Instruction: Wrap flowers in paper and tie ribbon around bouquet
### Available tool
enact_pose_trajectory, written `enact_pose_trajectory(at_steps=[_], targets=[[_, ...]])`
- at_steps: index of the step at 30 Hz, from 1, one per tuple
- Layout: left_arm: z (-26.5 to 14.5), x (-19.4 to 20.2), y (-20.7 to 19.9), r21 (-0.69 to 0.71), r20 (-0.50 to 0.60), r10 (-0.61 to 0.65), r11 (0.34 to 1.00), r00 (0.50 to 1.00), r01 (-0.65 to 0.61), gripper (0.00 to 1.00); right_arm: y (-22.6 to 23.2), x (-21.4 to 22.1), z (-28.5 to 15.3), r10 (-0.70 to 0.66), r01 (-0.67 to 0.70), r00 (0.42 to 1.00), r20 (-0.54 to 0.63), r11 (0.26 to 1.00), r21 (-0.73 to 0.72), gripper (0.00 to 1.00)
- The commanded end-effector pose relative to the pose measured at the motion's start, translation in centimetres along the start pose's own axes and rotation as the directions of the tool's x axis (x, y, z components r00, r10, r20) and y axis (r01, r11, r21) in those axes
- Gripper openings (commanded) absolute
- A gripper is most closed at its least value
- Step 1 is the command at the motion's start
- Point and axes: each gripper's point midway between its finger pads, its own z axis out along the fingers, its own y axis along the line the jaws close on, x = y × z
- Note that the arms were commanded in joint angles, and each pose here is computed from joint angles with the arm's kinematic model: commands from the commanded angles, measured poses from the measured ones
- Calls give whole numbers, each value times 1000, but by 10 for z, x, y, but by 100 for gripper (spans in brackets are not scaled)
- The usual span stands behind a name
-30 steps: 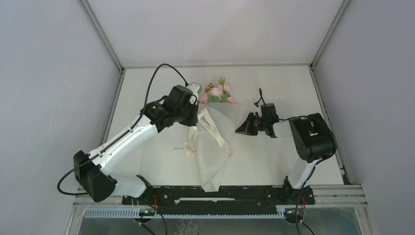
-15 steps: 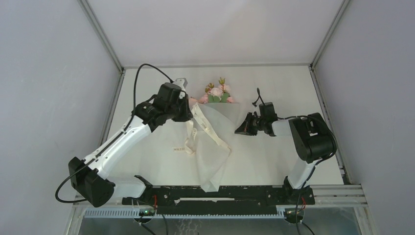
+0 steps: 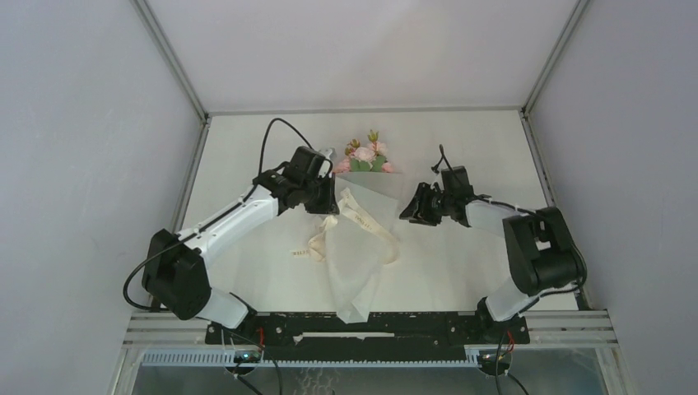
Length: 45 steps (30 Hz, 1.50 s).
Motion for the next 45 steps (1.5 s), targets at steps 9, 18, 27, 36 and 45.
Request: enact_pose_trajectory(at_steps=[9,18,27,36,45], targets=[[18,5,-2,56,-10,52,997,999,-51,0,91,-56,-82,-456,376,819,347,884,277,53],[22,4,-1,53,-17,60,997,998,-59,0,189,-3,-48,-508,574,808,300,792,-206,45],[18,8,0,54,-9,71,996,997,-70,0,167,-8,17,-477,506,859,186,844,-178,48],[0,0,-20,143,39,146,978,989,-150,0,146,-9,45,-435,452,891,128,875,-176,34],[-18,-28,-54,254,136,254,925,958,-282,0,119,15,63,-370,349,929,-30,898,-269,13]])
